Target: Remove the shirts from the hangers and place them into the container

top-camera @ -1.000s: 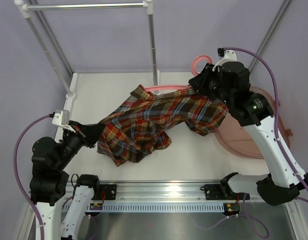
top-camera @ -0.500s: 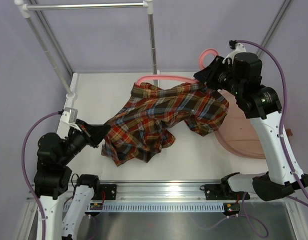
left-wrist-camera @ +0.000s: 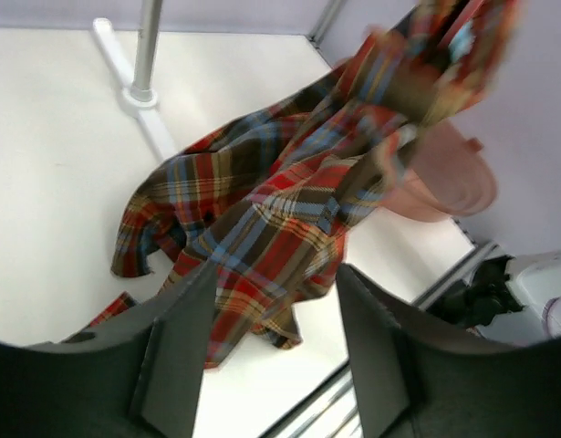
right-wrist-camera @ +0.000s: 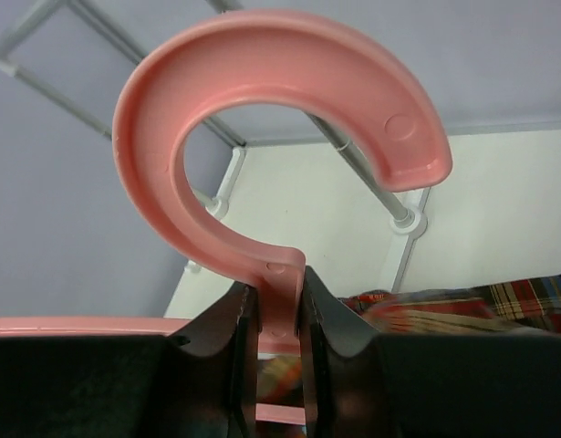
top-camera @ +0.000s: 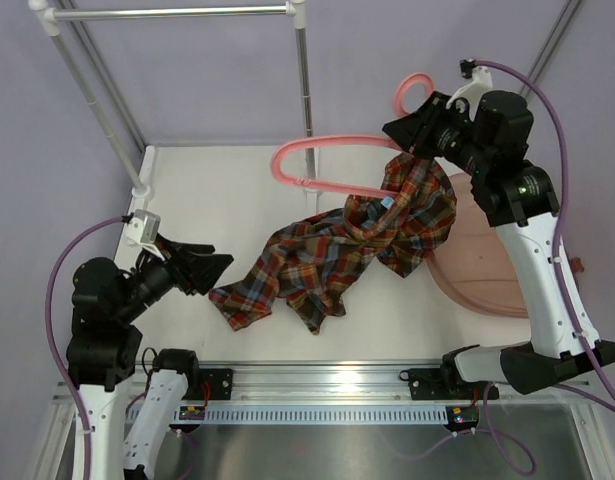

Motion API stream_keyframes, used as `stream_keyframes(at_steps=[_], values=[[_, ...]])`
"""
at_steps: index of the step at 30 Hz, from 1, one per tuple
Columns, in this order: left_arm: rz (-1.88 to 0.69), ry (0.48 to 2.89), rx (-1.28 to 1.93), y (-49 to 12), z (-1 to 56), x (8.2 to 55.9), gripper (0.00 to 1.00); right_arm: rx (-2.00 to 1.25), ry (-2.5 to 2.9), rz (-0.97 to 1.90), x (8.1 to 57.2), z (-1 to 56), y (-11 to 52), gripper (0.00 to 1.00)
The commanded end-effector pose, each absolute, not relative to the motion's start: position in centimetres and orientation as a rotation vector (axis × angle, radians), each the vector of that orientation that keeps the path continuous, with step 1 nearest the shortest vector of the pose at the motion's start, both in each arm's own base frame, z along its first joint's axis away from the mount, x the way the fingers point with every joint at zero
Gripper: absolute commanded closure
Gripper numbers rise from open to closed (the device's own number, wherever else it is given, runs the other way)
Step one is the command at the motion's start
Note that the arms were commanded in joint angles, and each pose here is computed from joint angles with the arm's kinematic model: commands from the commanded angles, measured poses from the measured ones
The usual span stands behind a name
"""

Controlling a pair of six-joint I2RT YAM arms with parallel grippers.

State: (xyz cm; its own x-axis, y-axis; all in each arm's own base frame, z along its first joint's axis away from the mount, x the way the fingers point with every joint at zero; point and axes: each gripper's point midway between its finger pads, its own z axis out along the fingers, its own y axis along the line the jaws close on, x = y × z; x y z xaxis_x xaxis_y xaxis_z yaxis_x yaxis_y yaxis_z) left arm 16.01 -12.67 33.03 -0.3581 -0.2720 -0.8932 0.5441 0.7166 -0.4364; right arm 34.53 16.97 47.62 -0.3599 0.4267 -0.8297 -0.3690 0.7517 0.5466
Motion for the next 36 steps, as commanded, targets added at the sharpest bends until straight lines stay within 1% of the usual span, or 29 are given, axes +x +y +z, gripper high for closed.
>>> stream_keyframes(at_steps=[1, 2, 3, 4, 5, 7, 9, 12, 16, 18, 20, 21, 22, 23, 27, 30, 31, 32, 34, 35, 36], values=[[-0.956, 1.528, 0.359, -14.4, 40.1, 15.0, 0.36, -0.241, 1.703, 0.852, 33.7, 47.0, 20.5, 1.00], [-1.022, 1.491, 0.432, -15.3, 41.8, 14.0, 0.37, -0.312, 1.710, 0.846, 33.1, 46.3, 21.8, 1.00], [-1.063, 1.492, 0.452, -15.8, 42.6, 15.2, 0.38, -0.320, 1.734, 0.826, 33.3, 45.4, 22.3, 1.00], [-1.108, 1.502, 0.449, -16.1, 43.3, 15.4, 0.42, -0.342, 1.747, 0.828, 33.2, 45.0, 22.9, 1.00], [-1.115, 1.473, 0.488, -16.4, 44.9, 15.0, 0.43, -0.367, 1.762, 0.825, 33.2, 44.3, 23.5, 1.00], [-1.102, 1.478, 0.506, -16.5, 45.7, 16.1, 0.42, -0.407, 1.780, 0.840, 32.5, 43.7, 25.0, 1.00], [-1.081, 1.463, 0.538, -16.5, 47.2, 15.7, 0.42, -0.431, 1.798, 0.838, 32.2, 43.1, 25.9, 1.00], [-1.100, 1.456, 0.578, -16.8, 47.6, 16.0, 0.41, -0.456, 1.815, 0.849, 32.0, 42.5, 26.5, 1.00], [-1.182, 1.478, 0.612, -17.7, 46.6, 16.2, 0.40, -0.506, 1.827, 0.868, 31.6, 42.3, 27.7, 1.00], [-1.204, 1.491, 0.622, -18.2, 46.0, 16.4, 0.41, -0.536, 1.837, 0.881, 31.5, 42.0, 28.5, 1.00], [-1.209, 1.509, 0.624, -18.6, 45.4, 16.8, 0.42, -0.575, 1.814, 0.906, 30.8, 43.0, 29.6, 1.00], [-1.222, 1.520, 0.640, -19.1, 45.0, 16.8, 0.42, -0.588, 1.846, 0.905, 31.1, 42.2, 30.3, 1.00], [-1.215, 1.520, 0.655, -19.3, 44.8, 16.9, 0.42, -0.593, 1.821, 0.904, 31.0, 43.4, 30.7, 1.00], [-1.205, 1.539, 0.640, -19.4, 44.6, 17.2, 0.42, -0.620, 1.852, 0.904, 31.1, 42.5, 31.6, 1.00], [-1.189, 1.569, 0.648, -19.9, 44.0, 17.6, 0.43, -0.628, 1.819, 0.899, 30.7, 44.1, 32.3, 1.00], [-1.164, 1.585, 0.643, -19.8, 43.7, 17.9, 0.47, -0.629, 1.799, 0.906, 30.3, 44.8, 32.1, 1.00], [-1.163, 1.589, 0.641, -19.8, 43.6, 18.0, 0.49, -0.629, 1.800, 0.908, 30.2, 44.8, 32.1, 1.00], [-1.160, 1.590, 0.639, -19.8, 43.6, 18.1, 0.57, -0.631, 1.801, 0.907, 30.3, 44.8, 32.1, 1.00], [-1.163, 1.595, 0.636, -19.8, 43.5, 18.2, 0.68, -0.634, 1.808, 0.906, 30.2, 44.7, 32.0, 1.00], [-1.158, 1.599, 0.631, -19.8, 43.4, 18.3, 0.78, -0.643, 1.808, 0.907, 30.1, 44.6, 32.2, 1.00], [-1.151, 1.601, 0.626, -19.8, 43.4, 18.4, 0.81, -0.646, 1.808, 0.907, 30.1, 44.5, 32.2, 1.00]])
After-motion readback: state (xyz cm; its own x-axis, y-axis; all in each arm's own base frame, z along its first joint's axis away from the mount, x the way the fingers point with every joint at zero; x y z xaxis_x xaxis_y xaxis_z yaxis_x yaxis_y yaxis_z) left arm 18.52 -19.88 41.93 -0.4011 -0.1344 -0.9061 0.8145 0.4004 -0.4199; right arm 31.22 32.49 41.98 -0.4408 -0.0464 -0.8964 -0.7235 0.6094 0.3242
